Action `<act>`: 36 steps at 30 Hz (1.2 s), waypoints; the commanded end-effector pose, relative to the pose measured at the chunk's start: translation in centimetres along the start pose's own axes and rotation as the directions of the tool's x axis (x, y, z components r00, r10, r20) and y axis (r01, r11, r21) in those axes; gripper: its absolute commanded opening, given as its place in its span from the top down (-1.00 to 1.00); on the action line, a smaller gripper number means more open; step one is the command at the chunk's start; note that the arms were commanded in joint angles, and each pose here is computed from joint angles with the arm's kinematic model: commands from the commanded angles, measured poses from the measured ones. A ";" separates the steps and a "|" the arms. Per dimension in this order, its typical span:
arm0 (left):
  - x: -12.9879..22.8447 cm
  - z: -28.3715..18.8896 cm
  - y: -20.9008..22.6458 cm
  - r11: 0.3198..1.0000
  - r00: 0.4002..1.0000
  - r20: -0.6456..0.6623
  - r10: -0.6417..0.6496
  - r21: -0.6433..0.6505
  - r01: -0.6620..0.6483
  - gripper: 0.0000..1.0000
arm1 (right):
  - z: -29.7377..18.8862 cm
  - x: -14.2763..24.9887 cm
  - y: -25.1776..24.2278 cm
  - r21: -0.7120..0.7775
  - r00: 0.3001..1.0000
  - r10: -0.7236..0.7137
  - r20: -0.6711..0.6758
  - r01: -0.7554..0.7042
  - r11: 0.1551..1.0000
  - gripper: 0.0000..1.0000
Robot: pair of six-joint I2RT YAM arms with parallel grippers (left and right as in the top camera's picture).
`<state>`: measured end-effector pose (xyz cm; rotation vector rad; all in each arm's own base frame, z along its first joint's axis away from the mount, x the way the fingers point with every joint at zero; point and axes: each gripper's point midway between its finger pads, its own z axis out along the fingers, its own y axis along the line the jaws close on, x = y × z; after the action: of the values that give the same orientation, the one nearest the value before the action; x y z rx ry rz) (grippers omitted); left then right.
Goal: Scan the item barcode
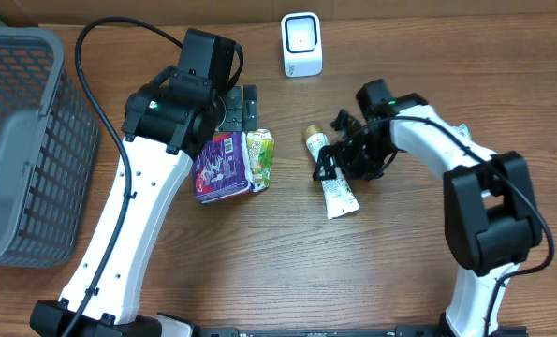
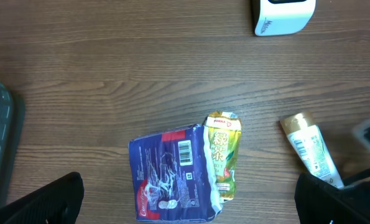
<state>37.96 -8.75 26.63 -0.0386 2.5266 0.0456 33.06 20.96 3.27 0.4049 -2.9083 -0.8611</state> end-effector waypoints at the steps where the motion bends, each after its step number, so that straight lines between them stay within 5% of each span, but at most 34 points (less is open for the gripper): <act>1: -0.7 -0.2 0.4 1.000 1.000 0.019 -0.018 -0.016 0.019 -1.00 | 1.0 -0.1 0.2 -0.013 1.000 0.000 -0.011 0.000 1.000 -0.92; 2: -0.7 -0.2 0.4 1.000 1.000 0.019 -0.018 -0.016 0.019 -0.99 | 1.2 -0.1 -0.2 0.002 1.000 0.013 -0.013 -0.013 1.000 -0.86; 7: -0.7 -0.2 0.4 1.000 1.000 0.019 -0.018 -0.016 0.019 -0.99 | 1.5 -0.1 -0.9 0.025 1.000 0.025 -0.018 -0.025 0.999 0.11; 13: -0.7 -0.2 0.4 1.000 1.000 0.019 -0.018 -0.016 0.019 -1.00 | 1.5 -0.1 -0.7 0.009 0.999 0.027 -0.018 -0.027 1.000 0.72; 18: -0.7 -0.2 0.4 1.000 1.000 0.019 -0.018 -0.016 0.019 -0.99 | 1.5 -0.4 -0.4 -0.007 0.999 0.031 -0.009 -0.032 0.999 0.68; 20: -0.7 -0.2 0.4 1.000 1.000 0.019 -0.018 -0.016 0.019 -0.99 | 1.5 -0.7 -0.4 -0.008 0.999 0.052 0.003 -0.052 0.999 0.09; 22: -0.7 -0.2 0.4 1.000 1.000 0.019 -0.018 -0.016 0.019 -0.99 | 1.5 -1.2 -0.3 -0.011 0.996 0.083 0.022 -0.083 0.996 -0.25; 28: -0.7 -0.2 0.4 1.000 1.000 0.019 -0.018 -0.016 0.019 -1.00 | 1.8 -2.1 0.1 -0.014 0.989 0.137 0.057 -0.136 0.991 -0.26; 36: -0.7 -0.2 0.4 1.000 1.000 0.019 -0.018 -0.016 0.019 -1.00 | 1.8 -1.6 -0.1 0.003 0.983 0.177 0.041 -0.178 0.984 0.05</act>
<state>37.97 -8.75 26.64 -0.0387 2.5262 0.0455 34.61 22.10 1.92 0.1518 -2.9365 -0.8571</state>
